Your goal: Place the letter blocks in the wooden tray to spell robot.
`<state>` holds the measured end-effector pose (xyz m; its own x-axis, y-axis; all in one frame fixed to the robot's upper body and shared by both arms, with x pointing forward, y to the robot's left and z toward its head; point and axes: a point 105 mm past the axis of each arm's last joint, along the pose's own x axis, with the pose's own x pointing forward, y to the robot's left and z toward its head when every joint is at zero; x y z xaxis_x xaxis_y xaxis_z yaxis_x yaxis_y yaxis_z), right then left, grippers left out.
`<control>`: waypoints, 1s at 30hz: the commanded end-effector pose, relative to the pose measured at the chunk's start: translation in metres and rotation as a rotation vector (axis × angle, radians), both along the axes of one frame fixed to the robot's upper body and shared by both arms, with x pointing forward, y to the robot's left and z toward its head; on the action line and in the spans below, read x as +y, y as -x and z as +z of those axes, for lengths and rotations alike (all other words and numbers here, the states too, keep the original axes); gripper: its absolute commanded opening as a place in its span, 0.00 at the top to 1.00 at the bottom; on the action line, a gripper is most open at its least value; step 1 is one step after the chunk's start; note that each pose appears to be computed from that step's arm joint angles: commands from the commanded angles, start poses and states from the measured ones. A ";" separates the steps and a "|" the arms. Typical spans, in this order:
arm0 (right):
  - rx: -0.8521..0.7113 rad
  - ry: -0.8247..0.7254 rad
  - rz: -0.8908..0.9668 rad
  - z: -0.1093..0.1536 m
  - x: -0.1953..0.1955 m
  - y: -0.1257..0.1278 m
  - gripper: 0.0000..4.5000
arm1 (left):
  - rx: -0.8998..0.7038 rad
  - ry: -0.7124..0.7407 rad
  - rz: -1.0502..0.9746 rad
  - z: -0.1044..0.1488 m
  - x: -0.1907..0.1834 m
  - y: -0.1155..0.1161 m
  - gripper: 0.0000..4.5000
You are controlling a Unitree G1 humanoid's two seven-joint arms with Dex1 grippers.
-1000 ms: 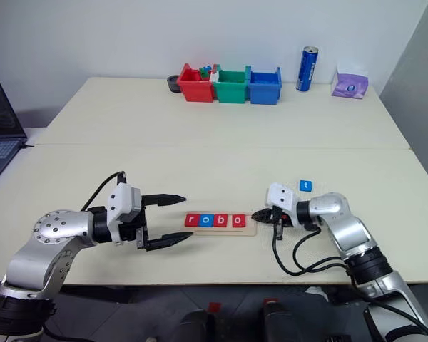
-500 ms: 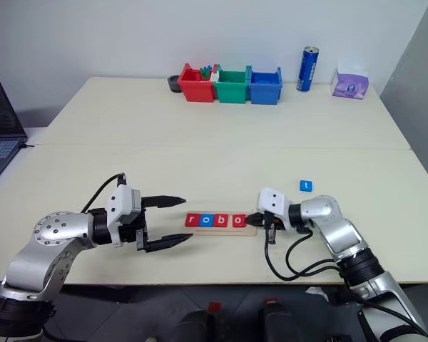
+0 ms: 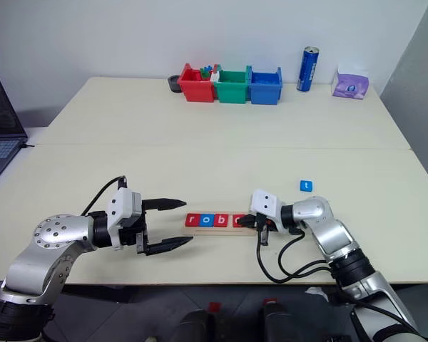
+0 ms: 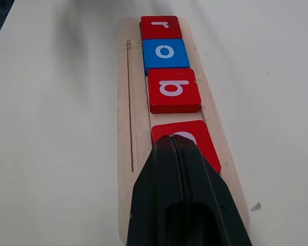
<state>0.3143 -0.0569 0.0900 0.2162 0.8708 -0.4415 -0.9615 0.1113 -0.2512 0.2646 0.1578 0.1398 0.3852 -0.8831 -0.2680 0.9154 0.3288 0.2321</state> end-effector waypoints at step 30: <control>-0.046 0.010 -0.013 0.006 -0.007 -0.007 0.99 | -0.040 -0.004 -0.006 0.014 0.001 0.002 0.00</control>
